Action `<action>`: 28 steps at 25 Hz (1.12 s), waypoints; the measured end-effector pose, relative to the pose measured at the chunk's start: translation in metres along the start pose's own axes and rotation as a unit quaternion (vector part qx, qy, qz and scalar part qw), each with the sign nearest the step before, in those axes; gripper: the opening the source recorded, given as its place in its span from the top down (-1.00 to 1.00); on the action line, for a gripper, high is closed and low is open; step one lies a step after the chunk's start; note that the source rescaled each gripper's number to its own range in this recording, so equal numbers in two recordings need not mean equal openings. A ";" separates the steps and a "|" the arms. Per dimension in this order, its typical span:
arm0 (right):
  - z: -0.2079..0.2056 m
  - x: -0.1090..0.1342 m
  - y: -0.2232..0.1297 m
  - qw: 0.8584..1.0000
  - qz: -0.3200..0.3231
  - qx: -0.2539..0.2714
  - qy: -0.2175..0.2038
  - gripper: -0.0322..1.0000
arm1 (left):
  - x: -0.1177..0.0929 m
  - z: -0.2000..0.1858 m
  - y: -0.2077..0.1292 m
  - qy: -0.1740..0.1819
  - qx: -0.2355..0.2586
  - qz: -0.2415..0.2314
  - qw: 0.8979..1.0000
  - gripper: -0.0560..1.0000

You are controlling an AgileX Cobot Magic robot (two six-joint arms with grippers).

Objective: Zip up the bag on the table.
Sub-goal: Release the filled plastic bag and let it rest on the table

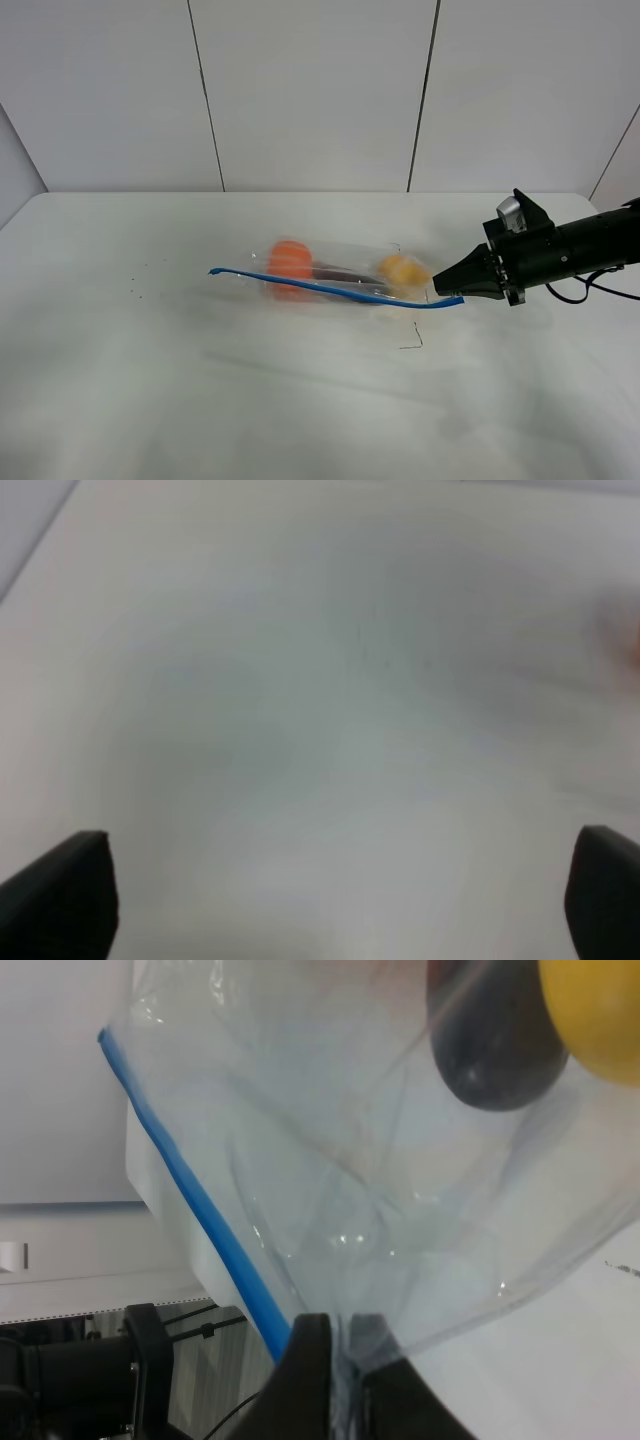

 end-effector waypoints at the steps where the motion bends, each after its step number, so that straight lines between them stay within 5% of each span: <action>1: 0.000 0.000 0.000 1.000 0.000 0.000 0.000 0.94 | 0.000 0.001 -0.003 0.001 0.008 0.000 1.000 -1.00; 21: 0.000 0.001 0.001 1.000 0.002 -0.004 0.002 0.91 | 0.001 0.004 -0.010 0.003 0.023 0.003 1.000 -1.00; 25: 0.000 0.001 0.001 1.000 0.005 -0.003 0.002 0.44 | 0.001 0.004 -0.010 0.003 0.023 0.003 1.000 -1.00; 28: 0.000 0.000 0.001 1.000 0.012 -0.002 0.001 -0.46 | 0.001 0.004 -0.010 0.003 0.023 0.003 1.000 -1.00</action>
Point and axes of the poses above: a point on each arm's last joint axis where the gripper is mounted, z pointing out along that axis toward the gripper, x along the wrist's bending axis when the last joint is at zero, y = z × x, the point moved 9 cm from there along z, pointing out along that axis toward the gripper, and after that the axes turned 2 degrees about -z, right-handed, at the moved point
